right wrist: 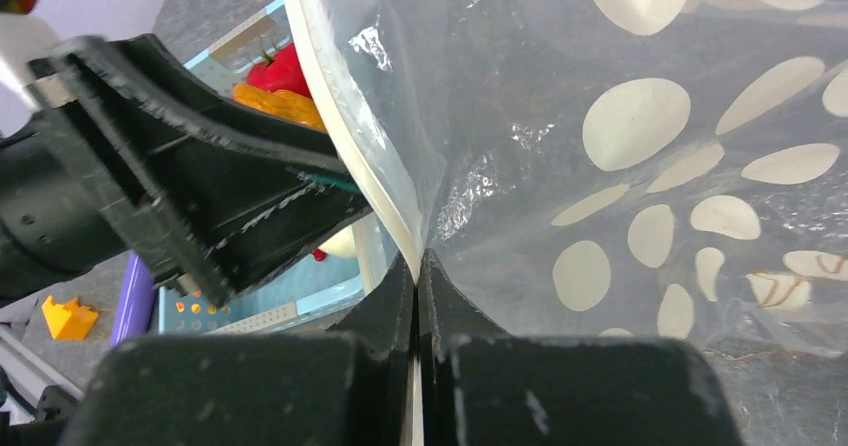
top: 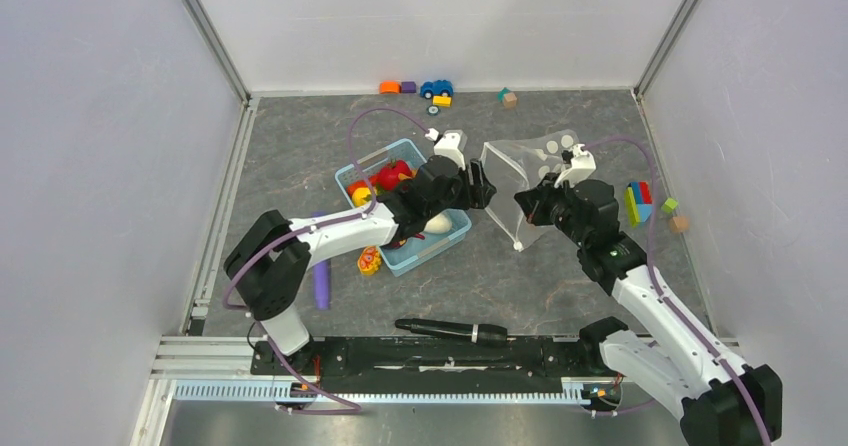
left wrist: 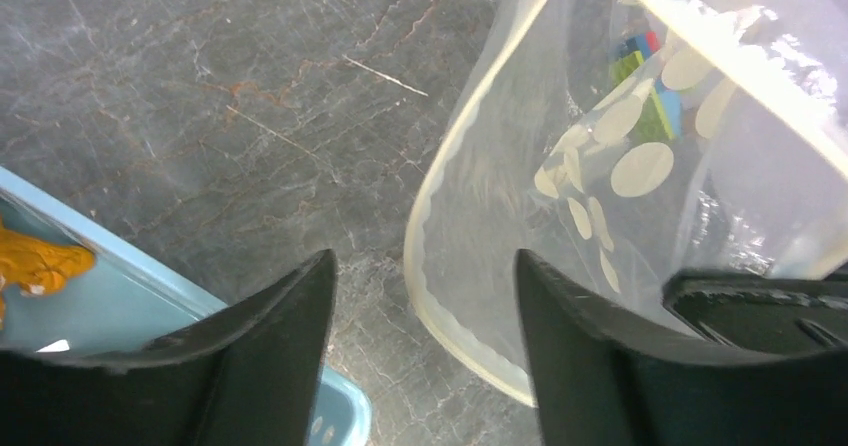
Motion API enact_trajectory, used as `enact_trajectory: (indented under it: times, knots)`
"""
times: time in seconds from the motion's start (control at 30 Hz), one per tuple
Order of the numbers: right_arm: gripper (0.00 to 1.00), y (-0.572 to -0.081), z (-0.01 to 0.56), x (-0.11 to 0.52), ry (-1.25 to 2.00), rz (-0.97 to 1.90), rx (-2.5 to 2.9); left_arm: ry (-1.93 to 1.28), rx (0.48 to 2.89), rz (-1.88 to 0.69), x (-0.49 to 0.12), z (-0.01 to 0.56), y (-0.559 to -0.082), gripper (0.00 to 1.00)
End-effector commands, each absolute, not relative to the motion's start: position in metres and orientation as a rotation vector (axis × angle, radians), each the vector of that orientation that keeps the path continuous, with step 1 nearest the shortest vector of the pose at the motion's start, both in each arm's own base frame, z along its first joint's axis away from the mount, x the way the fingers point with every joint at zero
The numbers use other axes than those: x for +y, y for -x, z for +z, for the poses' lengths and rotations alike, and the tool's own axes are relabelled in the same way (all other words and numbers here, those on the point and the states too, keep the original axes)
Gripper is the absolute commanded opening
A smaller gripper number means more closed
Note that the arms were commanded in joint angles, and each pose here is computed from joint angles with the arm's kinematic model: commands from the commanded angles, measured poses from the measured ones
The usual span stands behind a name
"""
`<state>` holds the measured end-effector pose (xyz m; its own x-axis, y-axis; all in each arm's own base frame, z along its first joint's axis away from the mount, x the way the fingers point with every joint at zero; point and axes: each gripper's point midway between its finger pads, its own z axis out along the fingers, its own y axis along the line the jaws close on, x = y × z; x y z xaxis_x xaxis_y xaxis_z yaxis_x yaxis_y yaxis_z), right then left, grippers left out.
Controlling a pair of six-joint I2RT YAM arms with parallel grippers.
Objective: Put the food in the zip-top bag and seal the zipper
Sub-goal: Open the zipper of the food storage bag.
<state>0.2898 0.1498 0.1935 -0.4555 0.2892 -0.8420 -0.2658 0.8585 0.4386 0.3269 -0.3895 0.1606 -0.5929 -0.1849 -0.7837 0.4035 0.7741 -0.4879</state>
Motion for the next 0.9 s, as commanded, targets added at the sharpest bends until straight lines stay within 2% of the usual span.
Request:
enact_trajectory:
  times: [0.0,0.13,0.27,0.4,0.5,0.73,0.87]
  knots:
    - [0.00,-0.288,0.236,0.158,0.049,0.692,1.856,-0.106,1.993,-0.831,-0.400,0.188,-0.343,0.62]
    - [0.00,-0.285,0.233,0.147,0.085,0.590,1.932,-0.100,1.999,-0.791,-0.398,0.185,-0.348,0.38]
    - [0.00,-0.289,0.223,0.099,0.034,0.252,2.044,-0.067,2.009,-0.659,-0.379,0.182,-0.355,0.03]
    - [0.00,-0.281,0.227,0.031,-0.115,-0.162,2.069,-0.075,2.009,-0.603,-0.368,0.181,-0.357,0.02]
    - [0.00,-0.274,0.235,0.012,-0.165,-0.269,2.052,-0.111,2.022,-0.612,-0.374,0.177,-0.355,0.02]
    - [0.00,-0.275,0.253,0.039,-0.067,-0.089,2.039,-0.239,2.039,-0.684,-0.407,0.178,-0.359,0.05]
    - [0.00,-0.283,0.264,0.067,-0.002,0.081,1.993,-0.330,2.033,-0.735,-0.430,0.184,-0.362,0.24]
